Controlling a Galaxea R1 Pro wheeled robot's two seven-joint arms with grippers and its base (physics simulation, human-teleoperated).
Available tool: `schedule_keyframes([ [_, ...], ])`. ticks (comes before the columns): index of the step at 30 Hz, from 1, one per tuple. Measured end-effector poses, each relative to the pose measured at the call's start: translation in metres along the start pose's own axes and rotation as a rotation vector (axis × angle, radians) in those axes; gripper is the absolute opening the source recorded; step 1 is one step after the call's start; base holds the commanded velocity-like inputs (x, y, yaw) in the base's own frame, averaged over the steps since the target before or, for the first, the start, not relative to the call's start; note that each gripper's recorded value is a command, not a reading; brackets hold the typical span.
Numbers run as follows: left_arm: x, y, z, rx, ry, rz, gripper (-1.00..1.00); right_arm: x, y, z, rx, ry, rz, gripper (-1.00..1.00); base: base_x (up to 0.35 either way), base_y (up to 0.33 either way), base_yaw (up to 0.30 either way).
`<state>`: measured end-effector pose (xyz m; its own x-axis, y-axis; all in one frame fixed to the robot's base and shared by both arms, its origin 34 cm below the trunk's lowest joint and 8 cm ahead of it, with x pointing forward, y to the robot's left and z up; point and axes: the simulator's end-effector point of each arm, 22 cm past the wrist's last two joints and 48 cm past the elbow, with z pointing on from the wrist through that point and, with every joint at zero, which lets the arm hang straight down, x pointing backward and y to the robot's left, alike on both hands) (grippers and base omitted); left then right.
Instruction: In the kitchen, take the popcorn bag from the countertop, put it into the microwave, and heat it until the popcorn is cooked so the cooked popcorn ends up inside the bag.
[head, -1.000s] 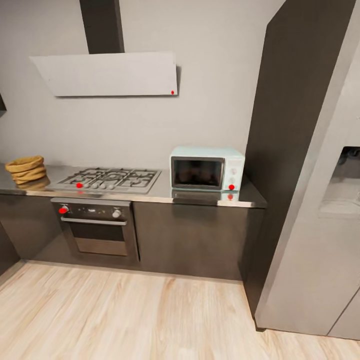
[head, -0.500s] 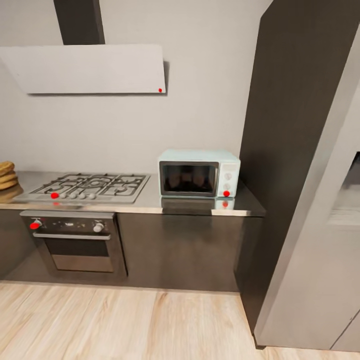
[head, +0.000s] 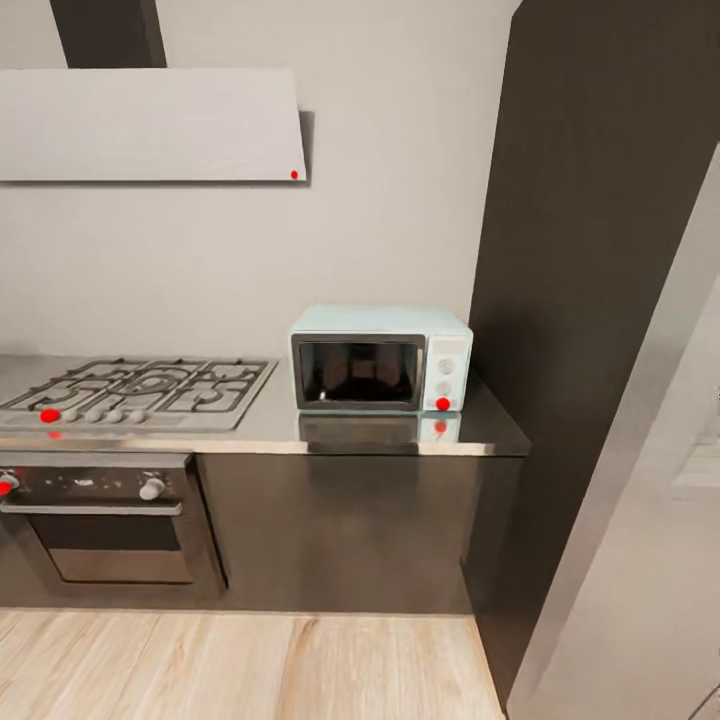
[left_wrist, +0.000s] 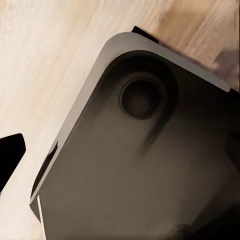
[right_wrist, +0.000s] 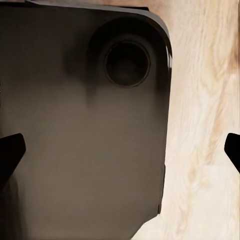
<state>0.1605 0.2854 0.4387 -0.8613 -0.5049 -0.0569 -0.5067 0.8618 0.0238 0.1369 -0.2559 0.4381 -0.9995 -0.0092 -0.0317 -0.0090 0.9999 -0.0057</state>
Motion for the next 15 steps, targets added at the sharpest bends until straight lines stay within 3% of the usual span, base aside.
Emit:
schedule_keyframes([
  [8,0.0,0.0001,0.0,0.0,0.0,-0.003,1.0,0.0005,-0.0059,0.0,0.007,0.002,-0.005,1.0,0.319,0.0,-0.062],
  [15,-0.0007,-0.0002,0.0001,0.001,-0.001,-0.003,1.0,0.0018,-0.0025,0.0001,0.0,0.009,-0.007,1.0,0.046,0.0,0.0],
])
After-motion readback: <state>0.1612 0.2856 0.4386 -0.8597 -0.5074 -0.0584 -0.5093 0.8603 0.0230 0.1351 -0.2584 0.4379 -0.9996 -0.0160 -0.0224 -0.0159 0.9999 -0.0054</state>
